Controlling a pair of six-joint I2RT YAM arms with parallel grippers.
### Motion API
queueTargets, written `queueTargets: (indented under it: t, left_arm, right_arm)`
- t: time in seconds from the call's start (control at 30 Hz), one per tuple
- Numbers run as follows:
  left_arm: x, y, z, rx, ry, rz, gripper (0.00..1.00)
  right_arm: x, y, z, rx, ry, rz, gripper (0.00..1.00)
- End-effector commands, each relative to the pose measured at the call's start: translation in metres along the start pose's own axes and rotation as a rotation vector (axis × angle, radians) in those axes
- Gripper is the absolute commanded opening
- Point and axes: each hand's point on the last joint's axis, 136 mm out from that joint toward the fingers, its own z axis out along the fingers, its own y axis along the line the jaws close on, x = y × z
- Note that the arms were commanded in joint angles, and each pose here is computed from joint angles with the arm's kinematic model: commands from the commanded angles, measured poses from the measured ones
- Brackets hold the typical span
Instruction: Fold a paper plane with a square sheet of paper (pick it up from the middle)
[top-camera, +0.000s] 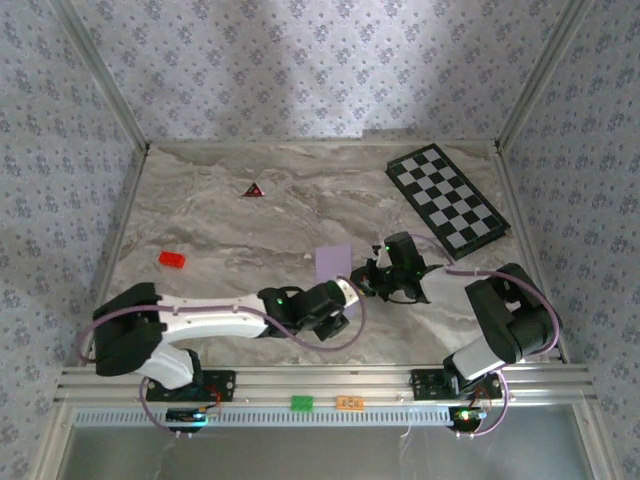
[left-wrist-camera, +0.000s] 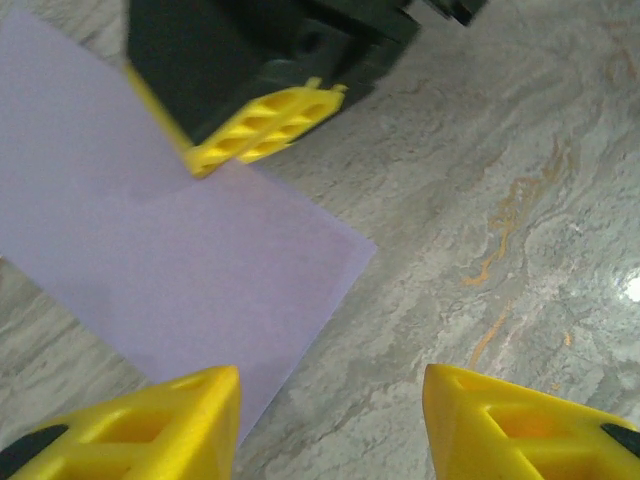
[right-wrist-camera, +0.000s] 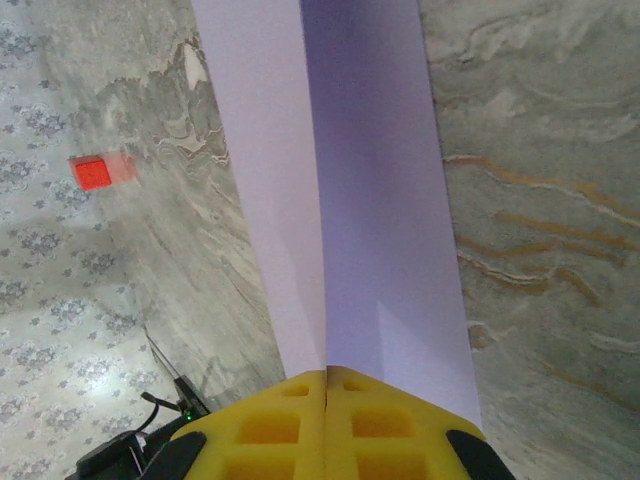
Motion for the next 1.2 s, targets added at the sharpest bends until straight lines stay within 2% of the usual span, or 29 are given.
queueTargets:
  t: [0.0, 0.23, 0.57, 0.93, 1.07, 1.17]
  left_arm:
    - [-0.006, -0.002, 0.005, -0.072, 0.018, 0.109, 0.53]
    - [-0.011, -0.008, 0.021, -0.127, 0.039, 0.166, 0.56]
    - [-0.009, 0.002, 0.04, -0.232, 0.076, 0.203, 0.55]
    - [-0.005, 0.008, 0.041, -0.267, 0.098, 0.218, 0.39]
    - [-0.006, 0.008, 0.042, -0.272, 0.101, 0.231, 0.29]
    - [-0.005, 0.009, 0.043, -0.277, 0.105, 0.234, 0.25]
  right_arm:
    - [-0.001, 0.008, -0.004, -0.013, 0.01, -0.016, 0.04]
    - [-0.002, 0.008, -0.004, -0.015, 0.006, -0.014, 0.04]
    - [-0.001, 0.007, -0.004, -0.01, 0.008, -0.013, 0.04]
    - [0.0, 0.007, -0.005, -0.009, 0.011, -0.012, 0.04]
    - [0.0, 0.007, -0.005, -0.009, 0.011, -0.013, 0.05]
    - [0.0, 0.006, -0.005, -0.005, 0.007, -0.01, 0.05]
